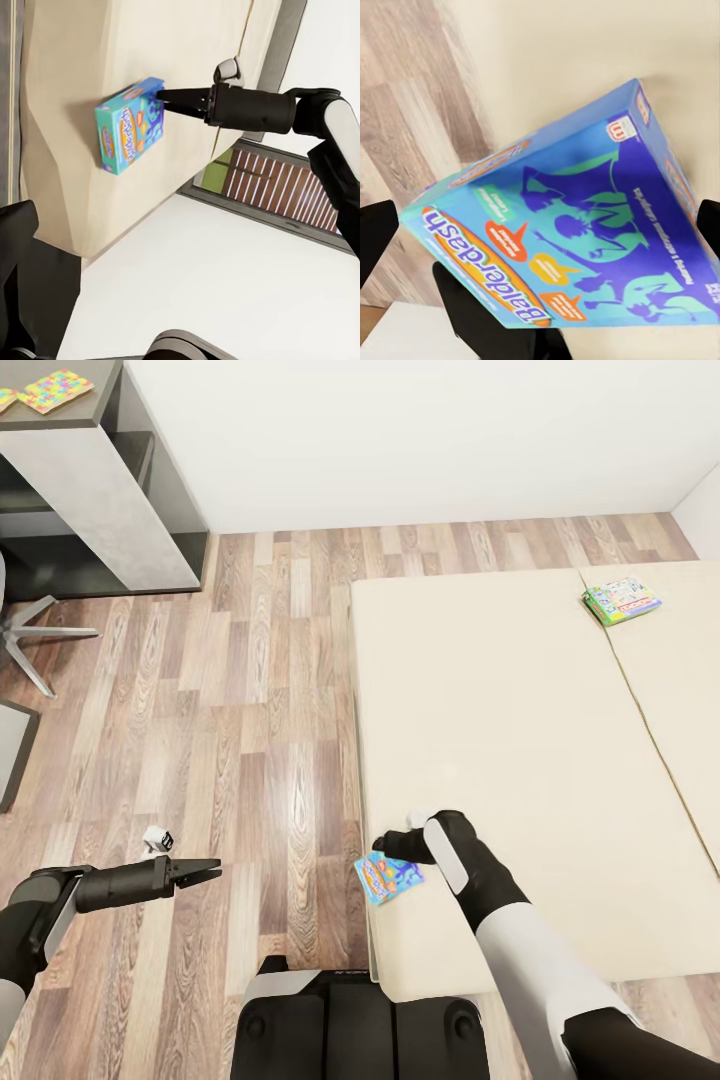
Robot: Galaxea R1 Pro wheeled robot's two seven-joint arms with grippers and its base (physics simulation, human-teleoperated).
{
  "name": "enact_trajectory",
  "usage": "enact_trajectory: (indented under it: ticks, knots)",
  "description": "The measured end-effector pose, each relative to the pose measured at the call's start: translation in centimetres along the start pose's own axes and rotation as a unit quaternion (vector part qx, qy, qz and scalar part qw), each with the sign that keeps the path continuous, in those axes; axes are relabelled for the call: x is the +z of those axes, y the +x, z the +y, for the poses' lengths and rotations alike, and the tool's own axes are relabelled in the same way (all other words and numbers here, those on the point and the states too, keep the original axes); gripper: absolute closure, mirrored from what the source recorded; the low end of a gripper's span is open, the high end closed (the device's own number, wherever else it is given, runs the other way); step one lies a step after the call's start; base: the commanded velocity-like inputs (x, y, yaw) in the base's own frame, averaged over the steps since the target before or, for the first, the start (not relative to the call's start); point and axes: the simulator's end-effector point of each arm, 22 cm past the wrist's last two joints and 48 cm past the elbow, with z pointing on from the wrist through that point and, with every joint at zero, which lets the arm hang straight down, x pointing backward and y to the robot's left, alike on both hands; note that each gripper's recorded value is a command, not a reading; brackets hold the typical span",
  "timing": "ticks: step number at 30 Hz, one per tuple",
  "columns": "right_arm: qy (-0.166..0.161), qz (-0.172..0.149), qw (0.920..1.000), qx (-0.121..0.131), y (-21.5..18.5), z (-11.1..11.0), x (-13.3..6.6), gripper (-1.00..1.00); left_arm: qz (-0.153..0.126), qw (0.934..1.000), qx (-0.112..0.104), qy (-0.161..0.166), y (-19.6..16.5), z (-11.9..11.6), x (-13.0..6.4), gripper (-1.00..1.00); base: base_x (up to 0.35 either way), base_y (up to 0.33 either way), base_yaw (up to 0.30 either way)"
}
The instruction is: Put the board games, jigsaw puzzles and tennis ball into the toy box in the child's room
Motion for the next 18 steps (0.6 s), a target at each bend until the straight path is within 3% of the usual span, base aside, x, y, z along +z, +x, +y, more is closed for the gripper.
enact_trajectory:
  ticks: [18]
  knots:
    - [-0.006,0.003,1.0,-0.004,-0.2,1.0,-0.19,-1.0,0.0,1.0,0.0,0.0,0.0,0.0,0.0,-1.0,0.0,0.0,0.0]
